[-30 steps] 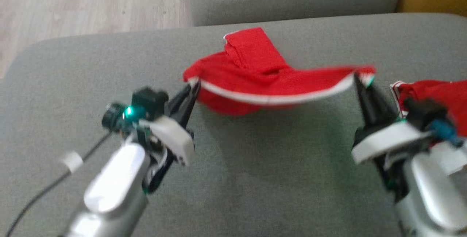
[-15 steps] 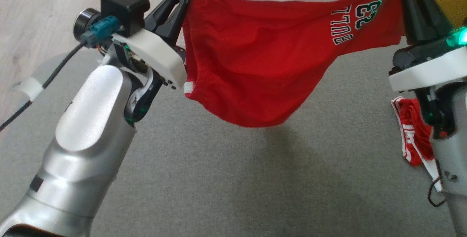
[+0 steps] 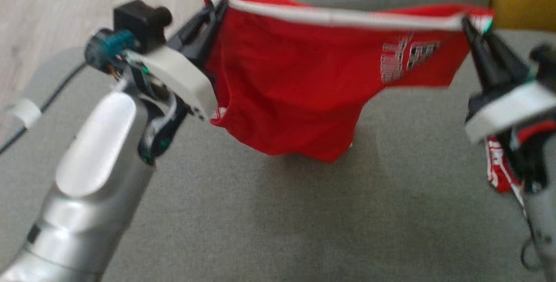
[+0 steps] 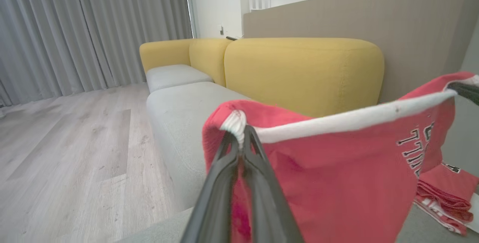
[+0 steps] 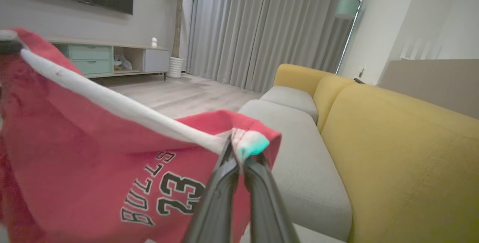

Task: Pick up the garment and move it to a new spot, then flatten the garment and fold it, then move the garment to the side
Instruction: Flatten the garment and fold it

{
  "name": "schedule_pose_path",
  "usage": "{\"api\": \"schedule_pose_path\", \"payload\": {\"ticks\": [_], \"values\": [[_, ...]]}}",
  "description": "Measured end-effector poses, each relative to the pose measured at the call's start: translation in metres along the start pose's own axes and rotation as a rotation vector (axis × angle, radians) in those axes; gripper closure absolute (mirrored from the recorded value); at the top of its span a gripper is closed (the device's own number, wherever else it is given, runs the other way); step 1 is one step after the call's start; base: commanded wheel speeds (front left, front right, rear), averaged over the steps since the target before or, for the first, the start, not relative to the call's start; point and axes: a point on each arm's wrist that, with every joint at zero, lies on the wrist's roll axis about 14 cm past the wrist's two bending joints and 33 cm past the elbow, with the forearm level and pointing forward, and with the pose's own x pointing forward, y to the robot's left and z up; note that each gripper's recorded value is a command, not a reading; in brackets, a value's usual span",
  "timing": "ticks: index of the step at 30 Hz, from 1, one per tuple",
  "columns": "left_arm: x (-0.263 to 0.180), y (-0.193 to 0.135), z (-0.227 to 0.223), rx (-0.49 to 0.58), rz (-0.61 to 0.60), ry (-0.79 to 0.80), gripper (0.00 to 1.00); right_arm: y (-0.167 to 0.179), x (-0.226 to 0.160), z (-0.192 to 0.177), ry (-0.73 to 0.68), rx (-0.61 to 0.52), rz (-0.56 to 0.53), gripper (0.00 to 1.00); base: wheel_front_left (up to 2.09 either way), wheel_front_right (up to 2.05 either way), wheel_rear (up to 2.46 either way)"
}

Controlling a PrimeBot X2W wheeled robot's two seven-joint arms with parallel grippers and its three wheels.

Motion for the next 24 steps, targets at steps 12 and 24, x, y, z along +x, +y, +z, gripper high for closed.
{"api": "schedule_pose_path", "payload": {"ticks": [12,24], "values": [[0.114,0.109,0.027,0.001,0.182,-0.138,1.00,-0.044,0.162,0.031,-0.111,-0.092,-0.019,1.00,0.00,0.00,0.00],[0.163,0.087,-0.023,-0.063,0.108,-0.153,1.00,-0.062,0.176,-0.075,0.063,-0.086,-0.070,1.00,0.00,0.00,0.00]]}}
